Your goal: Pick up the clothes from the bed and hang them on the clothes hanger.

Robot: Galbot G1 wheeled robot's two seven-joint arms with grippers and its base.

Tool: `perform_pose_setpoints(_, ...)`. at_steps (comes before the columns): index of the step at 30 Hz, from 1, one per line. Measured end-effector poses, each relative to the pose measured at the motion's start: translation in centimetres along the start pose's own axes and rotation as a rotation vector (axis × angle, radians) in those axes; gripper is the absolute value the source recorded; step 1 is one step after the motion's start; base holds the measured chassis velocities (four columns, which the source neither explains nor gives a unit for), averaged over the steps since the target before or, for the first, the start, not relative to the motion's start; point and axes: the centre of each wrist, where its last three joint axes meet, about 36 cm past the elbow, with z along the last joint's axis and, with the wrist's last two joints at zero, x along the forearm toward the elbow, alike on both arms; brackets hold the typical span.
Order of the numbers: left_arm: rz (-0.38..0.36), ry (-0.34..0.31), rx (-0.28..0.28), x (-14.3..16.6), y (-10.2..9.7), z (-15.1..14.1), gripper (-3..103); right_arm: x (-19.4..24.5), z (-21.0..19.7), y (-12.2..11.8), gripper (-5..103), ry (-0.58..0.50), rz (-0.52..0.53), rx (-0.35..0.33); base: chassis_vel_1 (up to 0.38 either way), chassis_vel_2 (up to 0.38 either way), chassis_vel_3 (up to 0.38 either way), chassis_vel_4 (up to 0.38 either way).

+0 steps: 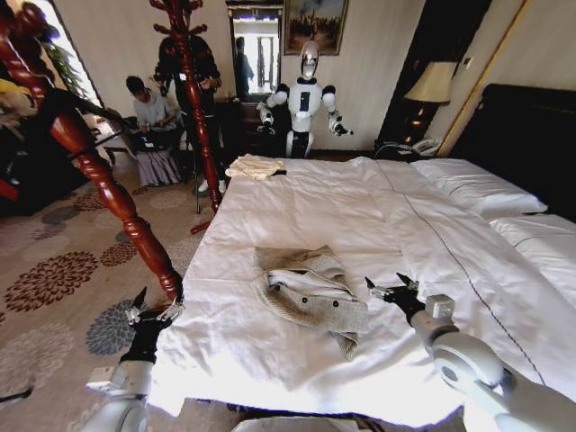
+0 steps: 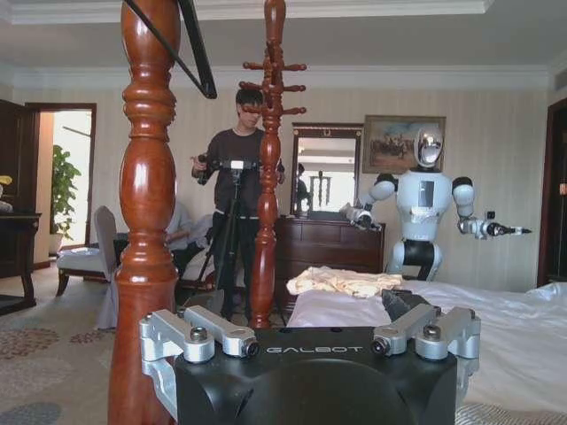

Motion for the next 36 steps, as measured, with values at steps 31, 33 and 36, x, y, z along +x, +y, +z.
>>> perform_pose_setpoints(31,-0.055,-0.003,-0.006,0.7,-0.6,-1.5,100,-2.9,5.4,4.6,100,0.042,-0.044,-0.065,0.0,0.0,0.0,0.0)
perform_pose_setpoints(33,-0.055,-0.001,-0.006,0.8,-0.7,-1.5,100,-2.9,5.8,4.8,100,0.046,-0.049,-0.065,0.0,0.0,0.0,0.0)
perform_pose_setpoints(36,-0.056,0.001,-0.008,0.8,-0.6,-1.5,100,-3.2,6.9,4.9,100,0.067,-0.033,-0.041,0.0,0.0,0.0,0.0)
